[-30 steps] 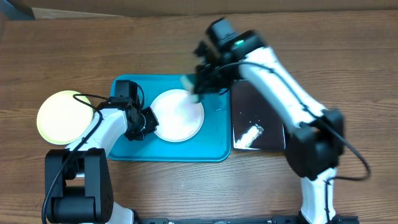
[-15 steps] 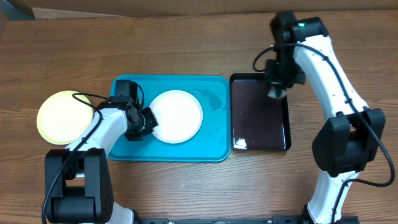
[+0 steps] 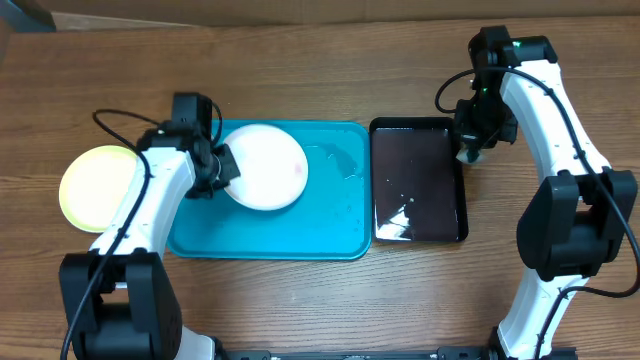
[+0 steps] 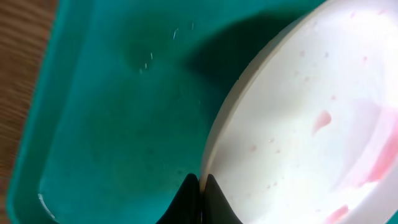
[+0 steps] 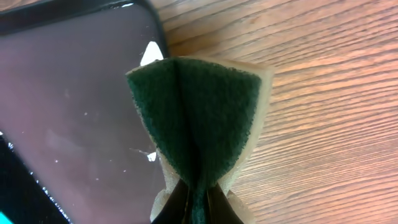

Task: Clean dirty plates on tray and stack at the side
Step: 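Lift the white plate with the left gripper and tilt it up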

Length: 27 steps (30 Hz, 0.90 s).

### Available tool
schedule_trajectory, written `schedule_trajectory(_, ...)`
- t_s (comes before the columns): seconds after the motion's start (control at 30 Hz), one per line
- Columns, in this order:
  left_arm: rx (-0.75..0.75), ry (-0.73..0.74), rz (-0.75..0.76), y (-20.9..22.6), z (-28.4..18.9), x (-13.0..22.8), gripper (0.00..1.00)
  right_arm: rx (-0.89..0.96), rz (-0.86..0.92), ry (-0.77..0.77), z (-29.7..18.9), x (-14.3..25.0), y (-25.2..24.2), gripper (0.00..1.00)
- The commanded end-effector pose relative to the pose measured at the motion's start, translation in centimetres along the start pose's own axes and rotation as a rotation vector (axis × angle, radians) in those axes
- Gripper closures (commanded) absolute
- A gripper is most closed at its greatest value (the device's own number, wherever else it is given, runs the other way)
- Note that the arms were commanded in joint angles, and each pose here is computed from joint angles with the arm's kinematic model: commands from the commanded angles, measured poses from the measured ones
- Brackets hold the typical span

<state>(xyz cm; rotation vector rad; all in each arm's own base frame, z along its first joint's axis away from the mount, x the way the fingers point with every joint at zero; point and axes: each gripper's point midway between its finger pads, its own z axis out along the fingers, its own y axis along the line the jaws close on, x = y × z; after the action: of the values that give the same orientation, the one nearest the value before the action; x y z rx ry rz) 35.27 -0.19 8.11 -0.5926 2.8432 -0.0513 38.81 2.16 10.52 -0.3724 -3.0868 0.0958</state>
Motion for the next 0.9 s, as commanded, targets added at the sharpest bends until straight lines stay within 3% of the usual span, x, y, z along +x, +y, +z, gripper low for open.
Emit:
schedule_trajectory(0.0, 0.019, -0.106, 0.040, -1.0, -3.5, -2.7, 0.96, -0.015, 0.002, -0.005, -0.1, 0.0, 0.4, 0.96)
schedule_trajectory(0.23, -0.056, -0.186, 0.100, -1.6, -6.5, -4.4, 0.96, -0.065, -0.007, 0.005, -0.2, 0.1, 1.3, 0.96)
schedule_trajectory(0.43, -0.087, -0.247, 0.175, -4.0, -7.5, -4.4, 0.96, -0.213, -0.086, 0.024, -0.5, 0.5, 3.9, 0.96)
schedule_trajectory(0.6, -0.068, -0.330, 0.264, -8.1, -8.5, -3.9, 0.96, -0.330, -0.131, 0.001, -1.1, -0.1, 5.8, 0.96)
schedule_trajectory(0.87, 0.041, -0.497, 0.401, -16.5, -13.7, -2.3, 0.96, -0.345, -0.090, -0.042, -1.1, -1.7, 4.7, 0.96)
